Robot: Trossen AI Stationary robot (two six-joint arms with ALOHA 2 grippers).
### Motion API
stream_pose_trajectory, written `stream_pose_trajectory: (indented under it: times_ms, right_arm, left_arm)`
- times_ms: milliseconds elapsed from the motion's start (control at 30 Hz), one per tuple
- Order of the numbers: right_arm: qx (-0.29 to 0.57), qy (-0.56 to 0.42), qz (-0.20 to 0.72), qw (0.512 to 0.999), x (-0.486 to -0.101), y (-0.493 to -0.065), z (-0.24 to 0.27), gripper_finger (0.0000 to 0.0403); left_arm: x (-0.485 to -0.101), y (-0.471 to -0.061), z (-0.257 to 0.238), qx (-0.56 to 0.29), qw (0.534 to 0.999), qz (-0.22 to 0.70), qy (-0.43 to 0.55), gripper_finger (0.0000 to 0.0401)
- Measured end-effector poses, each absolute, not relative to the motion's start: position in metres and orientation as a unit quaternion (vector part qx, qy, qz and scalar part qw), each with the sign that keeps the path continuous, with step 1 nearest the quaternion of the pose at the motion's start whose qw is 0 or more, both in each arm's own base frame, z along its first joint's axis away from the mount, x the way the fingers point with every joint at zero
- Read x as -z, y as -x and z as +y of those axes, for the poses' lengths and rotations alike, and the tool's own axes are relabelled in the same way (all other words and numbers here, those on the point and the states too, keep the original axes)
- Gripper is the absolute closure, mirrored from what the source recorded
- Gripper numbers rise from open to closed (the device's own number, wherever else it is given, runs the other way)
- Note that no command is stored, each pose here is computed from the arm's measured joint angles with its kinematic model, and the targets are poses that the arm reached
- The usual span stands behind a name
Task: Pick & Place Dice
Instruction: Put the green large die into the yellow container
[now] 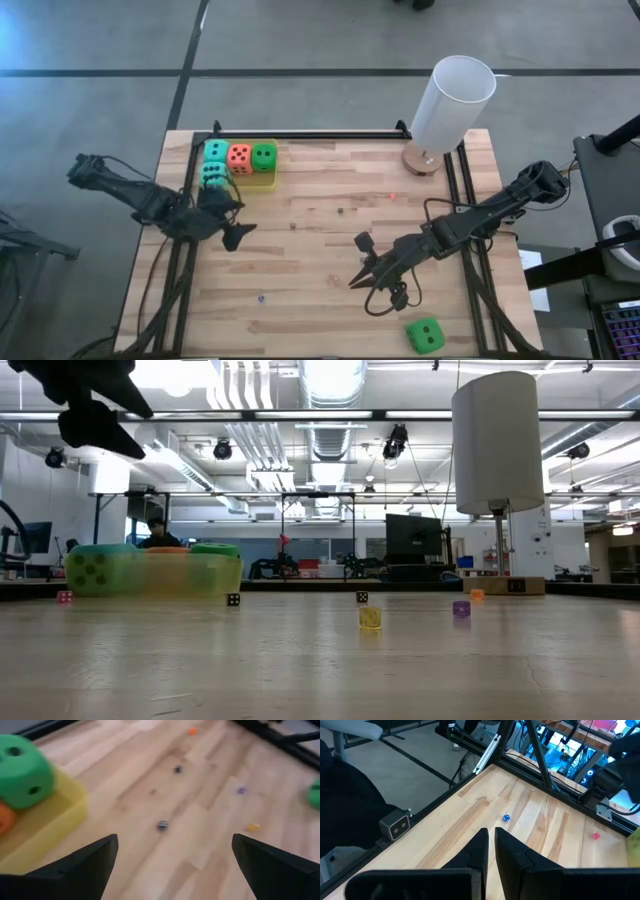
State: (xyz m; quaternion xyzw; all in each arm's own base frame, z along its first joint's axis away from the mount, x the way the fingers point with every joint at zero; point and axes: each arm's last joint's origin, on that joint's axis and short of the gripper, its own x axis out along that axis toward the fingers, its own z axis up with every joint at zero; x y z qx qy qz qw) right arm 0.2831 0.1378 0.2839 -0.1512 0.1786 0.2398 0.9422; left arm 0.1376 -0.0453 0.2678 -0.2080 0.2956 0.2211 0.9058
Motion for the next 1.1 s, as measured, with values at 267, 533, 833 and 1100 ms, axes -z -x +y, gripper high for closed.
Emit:
stream_pose_trajectory:
  times_ms: [267,533,833,1100]
  right_arm:
    - [-0.24,0.151,0.179,0.942,-0.284,-0.283,0.138,0.0374]
    - [-0.24,0.15,0.178,0.942,-0.284,-0.283,0.138,0.0374]
    - [-0.241,0.147,0.179,0.942,-0.284,-0.283,0.139,0.0374]
    - [-0.258,0.141,0.18,0.939,-0.296,-0.264,0.143,0.0374]
  left_arm:
    - [-0.254,-0.14,-0.062,-0.177,0.93,0.258,0.194,0.0005]
    - [-0.236,-0.142,-0.064,-0.171,0.933,0.251,0.193,0.0006]
    - [-0.245,-0.147,-0.073,-0.115,0.955,0.21,0.175,0.0006]
    - [-0.253,-0.146,-0.092,-0.036,0.973,0.182,0.139,0.0006]
